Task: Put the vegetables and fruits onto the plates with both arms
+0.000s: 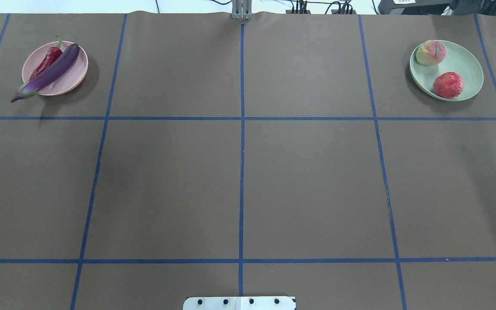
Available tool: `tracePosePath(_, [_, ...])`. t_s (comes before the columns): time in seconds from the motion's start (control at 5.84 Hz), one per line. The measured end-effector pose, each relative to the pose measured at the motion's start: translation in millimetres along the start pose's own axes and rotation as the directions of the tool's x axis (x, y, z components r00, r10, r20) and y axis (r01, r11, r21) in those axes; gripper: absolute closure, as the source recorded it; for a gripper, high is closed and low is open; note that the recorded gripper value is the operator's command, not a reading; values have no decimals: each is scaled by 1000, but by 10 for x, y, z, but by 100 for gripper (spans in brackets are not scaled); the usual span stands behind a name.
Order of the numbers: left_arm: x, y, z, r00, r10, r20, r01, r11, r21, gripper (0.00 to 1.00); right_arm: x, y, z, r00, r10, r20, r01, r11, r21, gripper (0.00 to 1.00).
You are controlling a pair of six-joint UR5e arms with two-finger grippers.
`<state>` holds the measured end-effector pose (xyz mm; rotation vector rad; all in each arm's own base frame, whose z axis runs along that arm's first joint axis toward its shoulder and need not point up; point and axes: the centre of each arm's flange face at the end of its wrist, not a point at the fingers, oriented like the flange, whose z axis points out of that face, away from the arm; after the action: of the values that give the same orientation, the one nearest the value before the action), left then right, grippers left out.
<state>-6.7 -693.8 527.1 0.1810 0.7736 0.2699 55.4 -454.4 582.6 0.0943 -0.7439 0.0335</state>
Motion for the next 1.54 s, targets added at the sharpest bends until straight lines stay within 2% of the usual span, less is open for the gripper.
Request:
tracePosePath(0.17, [-380, 524, 124, 1000, -17, 3, 17, 1000, -1, 0, -21, 0, 12, 1000, -3, 5, 3, 1000, -3, 0])
tracePosePath(0.34, [-694, 995, 165, 998, -55, -21, 56, 998, 21, 0, -38, 1, 26, 1000, -6, 9, 6, 1000, -6, 0])
tracePosePath(0.51, [-911, 1365, 8, 993, -102, -57, 106, 992, 63, 0, -41, 6, 23, 1000, -7, 11, 7, 1000, -5, 0])
tracePosePath(0.68, [-948, 1557, -177, 987, -141, -70, 147, 986, 75, 0, -44, 9, 17, 1000, -8, 12, 8, 1000, -3, 0])
tracePosePath(0.86, [-867, 1719, -231, 983, -170, -69, 174, 983, 50, 0, -46, 9, 18, 1000, -8, 13, 9, 1000, -3, 0])
tracePosePath(1.2, [-696, 2165, -214, 981, -186, -48, 187, 982, 24, 0, -33, 7, 10, 1000, -5, 13, 5, 1000, -2, 0])
tracePosePath(1.54, [-499, 2622, -261, 981, -188, -55, 190, 981, 38, 0, -18, 18, 25, 1000, 1, 11, -1, 1000, -5, 0])
